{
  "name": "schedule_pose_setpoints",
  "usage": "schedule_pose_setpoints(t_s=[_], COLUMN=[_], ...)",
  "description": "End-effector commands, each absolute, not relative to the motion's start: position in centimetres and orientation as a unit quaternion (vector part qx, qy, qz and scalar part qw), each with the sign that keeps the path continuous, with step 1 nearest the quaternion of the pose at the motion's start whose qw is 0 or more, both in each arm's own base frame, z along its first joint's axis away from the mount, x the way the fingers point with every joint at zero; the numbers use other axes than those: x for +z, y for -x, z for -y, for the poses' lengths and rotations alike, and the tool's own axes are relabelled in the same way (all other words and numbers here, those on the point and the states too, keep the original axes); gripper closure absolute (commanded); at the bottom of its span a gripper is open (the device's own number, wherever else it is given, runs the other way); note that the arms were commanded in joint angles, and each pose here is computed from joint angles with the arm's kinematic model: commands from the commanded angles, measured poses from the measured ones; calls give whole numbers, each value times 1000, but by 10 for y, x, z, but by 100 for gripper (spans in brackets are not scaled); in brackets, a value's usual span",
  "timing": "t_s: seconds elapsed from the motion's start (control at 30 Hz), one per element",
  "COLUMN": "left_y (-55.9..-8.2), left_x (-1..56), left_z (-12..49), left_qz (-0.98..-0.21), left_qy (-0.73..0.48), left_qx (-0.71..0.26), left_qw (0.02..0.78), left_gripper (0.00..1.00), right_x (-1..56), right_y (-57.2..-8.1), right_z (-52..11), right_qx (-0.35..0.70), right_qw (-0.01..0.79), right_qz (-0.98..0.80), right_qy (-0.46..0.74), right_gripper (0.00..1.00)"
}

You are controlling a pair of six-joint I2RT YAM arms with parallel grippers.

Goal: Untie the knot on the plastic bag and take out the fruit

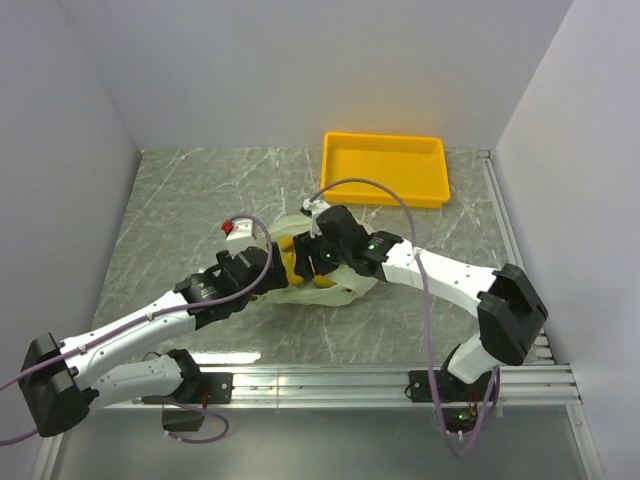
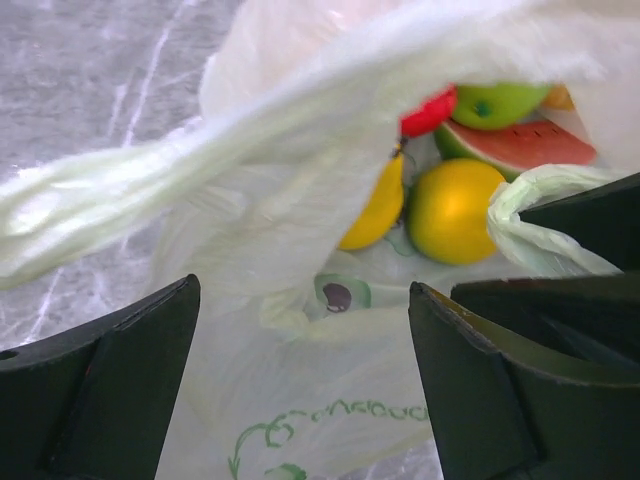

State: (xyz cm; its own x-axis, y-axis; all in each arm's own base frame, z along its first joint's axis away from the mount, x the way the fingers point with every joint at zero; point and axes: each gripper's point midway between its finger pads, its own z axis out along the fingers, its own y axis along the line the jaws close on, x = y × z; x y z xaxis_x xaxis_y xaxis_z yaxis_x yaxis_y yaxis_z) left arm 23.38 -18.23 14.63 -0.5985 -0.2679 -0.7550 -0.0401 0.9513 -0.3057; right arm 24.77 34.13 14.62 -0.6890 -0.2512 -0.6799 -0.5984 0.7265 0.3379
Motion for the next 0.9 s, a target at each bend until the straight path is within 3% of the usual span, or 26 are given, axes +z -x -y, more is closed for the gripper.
schedule_pose_setpoints(t_s=[0.0, 0.2, 0.3, 0.33, 0.37, 0.43, 0.47, 0.5, 0.67, 0.87], left_y=[-246, -263, -269, -270, -272, -272, -273, -274, -272, -270], left_x=[131, 114, 106, 103, 103, 102, 102, 104, 123, 148], left_z=[167, 164, 161, 160, 162, 164, 164, 166, 175, 177], left_qz=[-886, -887, -892, -894, -893, -895, -895, -895, -893, -886], left_qy=[104, 104, 102, 102, 101, 97, 95, 94, 83, 85], left_qx=[-96, -77, -61, -56, -60, -67, -69, -73, -102, -123], left_qw=[442, 442, 436, 432, 434, 431, 430, 430, 431, 439], left_gripper=[9, 15, 30, 36, 50, 69, 89, 97, 100, 99], right_x=[153, 133, 152, 171, 173, 189, 187, 188, 239, 335], right_y=[-276, -278, -268, -264, -264, -260, -257, -256, -235, -218], right_z=[-350, -344, -325, -314, -296, -268, -251, -240, -209, -218], right_qx=[301, 273, 254, 253, 223, 201, 175, 164, 160, 250], right_qw=[359, 343, 352, 372, 384, 411, 411, 412, 443, 517], right_qz=[-859, -874, -875, -866, -872, -869, -876, -879, -865, -798], right_qy=[208, 210, 217, 217, 205, 189, 181, 174, 172, 186], right_gripper=[36, 35, 36, 36, 37, 38, 38, 39, 37, 31])
